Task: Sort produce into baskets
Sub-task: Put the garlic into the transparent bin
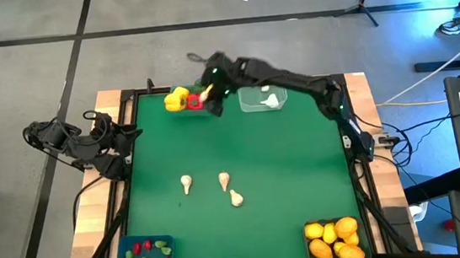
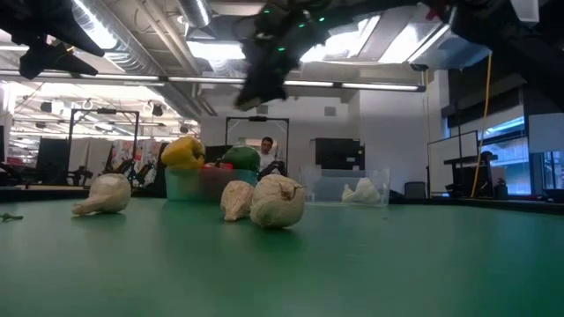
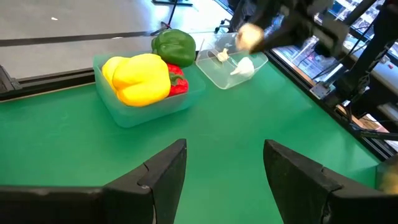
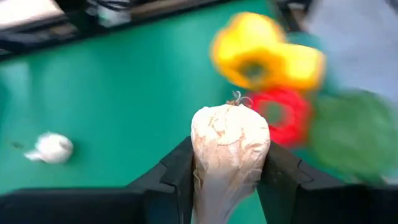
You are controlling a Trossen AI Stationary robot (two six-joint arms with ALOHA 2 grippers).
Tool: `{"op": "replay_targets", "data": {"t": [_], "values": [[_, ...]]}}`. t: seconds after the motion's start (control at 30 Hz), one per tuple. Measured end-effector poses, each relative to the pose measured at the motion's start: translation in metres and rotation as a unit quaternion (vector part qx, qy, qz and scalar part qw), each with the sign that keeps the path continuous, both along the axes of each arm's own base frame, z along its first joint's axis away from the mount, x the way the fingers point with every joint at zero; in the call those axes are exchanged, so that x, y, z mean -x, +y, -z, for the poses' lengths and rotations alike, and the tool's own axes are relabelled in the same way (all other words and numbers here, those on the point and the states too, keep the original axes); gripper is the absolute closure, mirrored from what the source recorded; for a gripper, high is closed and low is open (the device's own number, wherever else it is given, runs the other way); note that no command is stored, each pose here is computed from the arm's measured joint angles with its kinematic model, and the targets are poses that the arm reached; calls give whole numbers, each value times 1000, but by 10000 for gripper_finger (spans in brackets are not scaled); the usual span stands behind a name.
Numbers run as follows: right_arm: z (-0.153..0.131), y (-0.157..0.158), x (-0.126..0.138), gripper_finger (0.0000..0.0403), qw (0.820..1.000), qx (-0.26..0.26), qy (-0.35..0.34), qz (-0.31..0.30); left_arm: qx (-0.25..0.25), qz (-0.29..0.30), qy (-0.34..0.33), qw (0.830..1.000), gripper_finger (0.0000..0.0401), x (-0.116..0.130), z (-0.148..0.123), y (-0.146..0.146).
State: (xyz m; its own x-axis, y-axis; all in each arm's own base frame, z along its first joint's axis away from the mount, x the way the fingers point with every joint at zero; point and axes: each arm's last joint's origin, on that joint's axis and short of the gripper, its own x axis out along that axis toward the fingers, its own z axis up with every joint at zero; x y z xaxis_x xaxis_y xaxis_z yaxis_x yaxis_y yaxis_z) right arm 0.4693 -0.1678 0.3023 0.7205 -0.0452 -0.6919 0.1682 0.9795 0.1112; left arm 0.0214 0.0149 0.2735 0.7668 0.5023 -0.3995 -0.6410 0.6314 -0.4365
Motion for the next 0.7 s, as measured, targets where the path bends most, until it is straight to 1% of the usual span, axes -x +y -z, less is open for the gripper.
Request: {"op": "replay_targets", "data": {"t": [0.07, 0.13, 0.23, 0.33, 0.47, 0.53, 0.7], "values": [[-9, -13, 19, 270, 999, 4, 32, 15, 0, 0, 0, 1000, 193, 0, 0, 0], [-10, -26, 35, 270, 997, 0, 70, 34, -1, 1, 1, 1000, 193, 0, 0, 0], [-6, -44, 59, 270, 989, -23, 137, 51, -1, 0, 1, 1000, 193, 0, 0, 0], [1, -59, 81, 269, 976, -49, 201, 65, -1, 1, 1, 1000, 193, 0, 0, 0], [19, -79, 103, 269, 961, -71, 249, 99, -1, 1, 1, 1000, 193, 0, 0, 0], [29, -87, 110, 269, 955, -85, 259, 118, -2, 1, 2, 1000, 193, 0, 0, 0], [64, -104, 130, 269, 931, -125, 301, 166, -3, 1, 4, 1000, 193, 0, 0, 0]]}}
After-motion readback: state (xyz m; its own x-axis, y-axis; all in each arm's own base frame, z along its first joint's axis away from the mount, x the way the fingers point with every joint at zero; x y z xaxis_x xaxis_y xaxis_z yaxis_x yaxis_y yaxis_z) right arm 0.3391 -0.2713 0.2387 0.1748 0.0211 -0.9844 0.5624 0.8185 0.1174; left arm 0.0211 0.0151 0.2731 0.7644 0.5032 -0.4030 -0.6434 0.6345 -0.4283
